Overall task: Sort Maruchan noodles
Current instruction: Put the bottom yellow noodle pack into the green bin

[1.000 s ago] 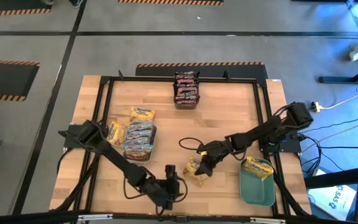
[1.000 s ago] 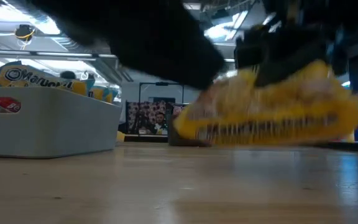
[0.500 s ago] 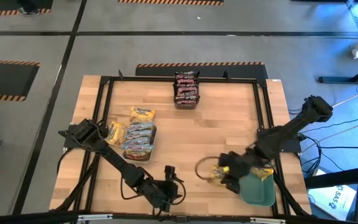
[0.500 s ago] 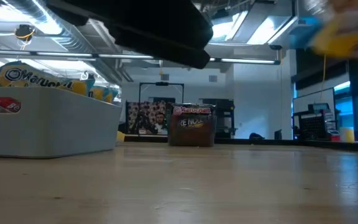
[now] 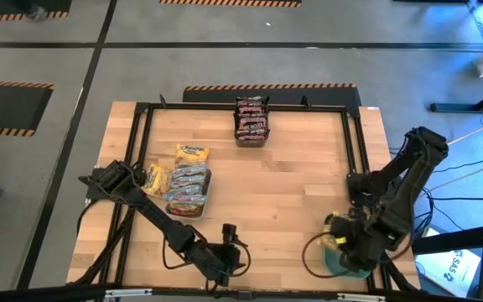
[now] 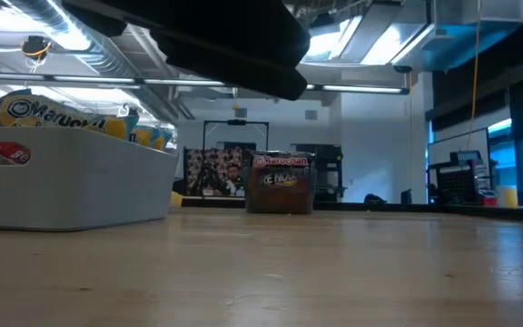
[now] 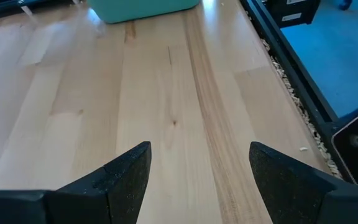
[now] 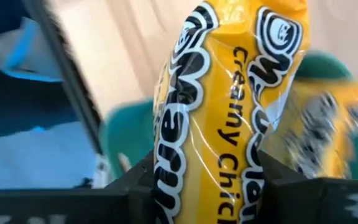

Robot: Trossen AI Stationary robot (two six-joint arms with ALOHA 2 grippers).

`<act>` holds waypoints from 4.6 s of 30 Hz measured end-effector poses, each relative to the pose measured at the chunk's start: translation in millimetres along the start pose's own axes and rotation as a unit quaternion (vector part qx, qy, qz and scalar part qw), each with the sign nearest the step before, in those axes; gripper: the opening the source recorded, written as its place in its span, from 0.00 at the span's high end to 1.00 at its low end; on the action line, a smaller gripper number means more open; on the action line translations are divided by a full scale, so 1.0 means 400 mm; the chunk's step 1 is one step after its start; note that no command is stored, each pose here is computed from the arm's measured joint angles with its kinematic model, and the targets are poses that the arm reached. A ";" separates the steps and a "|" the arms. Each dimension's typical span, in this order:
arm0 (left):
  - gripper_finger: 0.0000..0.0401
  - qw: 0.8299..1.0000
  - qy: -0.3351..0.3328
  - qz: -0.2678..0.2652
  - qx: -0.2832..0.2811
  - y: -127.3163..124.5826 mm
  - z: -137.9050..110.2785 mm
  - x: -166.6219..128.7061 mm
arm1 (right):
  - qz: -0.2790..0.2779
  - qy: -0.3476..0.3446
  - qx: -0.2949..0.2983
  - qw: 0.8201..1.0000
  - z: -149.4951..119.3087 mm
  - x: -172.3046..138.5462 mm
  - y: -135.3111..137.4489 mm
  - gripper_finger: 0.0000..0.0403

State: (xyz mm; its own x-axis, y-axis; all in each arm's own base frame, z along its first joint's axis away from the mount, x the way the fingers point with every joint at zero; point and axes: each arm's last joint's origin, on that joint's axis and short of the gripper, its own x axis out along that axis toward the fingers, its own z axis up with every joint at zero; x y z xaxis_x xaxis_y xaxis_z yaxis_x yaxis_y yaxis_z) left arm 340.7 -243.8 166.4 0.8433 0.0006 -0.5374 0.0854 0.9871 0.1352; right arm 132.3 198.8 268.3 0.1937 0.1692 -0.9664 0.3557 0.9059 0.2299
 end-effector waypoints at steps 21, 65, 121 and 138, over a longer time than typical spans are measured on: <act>0.33 0.999 0.012 -0.033 -0.012 0.025 0.007 0.016 | -0.066 -0.028 -0.004 0.997 -0.086 0.152 -0.062 0.71; 0.33 0.998 0.031 -0.057 0.000 0.021 0.009 -0.001 | 0.022 -0.020 0.074 0.997 0.026 0.030 0.022 0.50; 0.33 0.998 0.032 -0.049 0.012 0.036 0.010 0.007 | -0.147 0.014 0.110 0.983 -0.003 0.096 0.100 1.00; 0.33 0.998 0.034 -0.060 0.011 0.035 0.010 0.007 | -0.128 0.031 0.197 0.971 0.023 0.111 0.100 0.61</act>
State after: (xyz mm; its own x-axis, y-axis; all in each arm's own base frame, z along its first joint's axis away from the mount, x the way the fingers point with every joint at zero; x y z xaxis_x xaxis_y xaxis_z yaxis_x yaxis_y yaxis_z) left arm 346.1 -230.7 170.0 0.7885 -0.1048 -0.6061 0.1956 0.9770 0.0855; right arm 163.6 239.1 235.5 0.0016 -0.0081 -1.0000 0.7103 0.7039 -0.0046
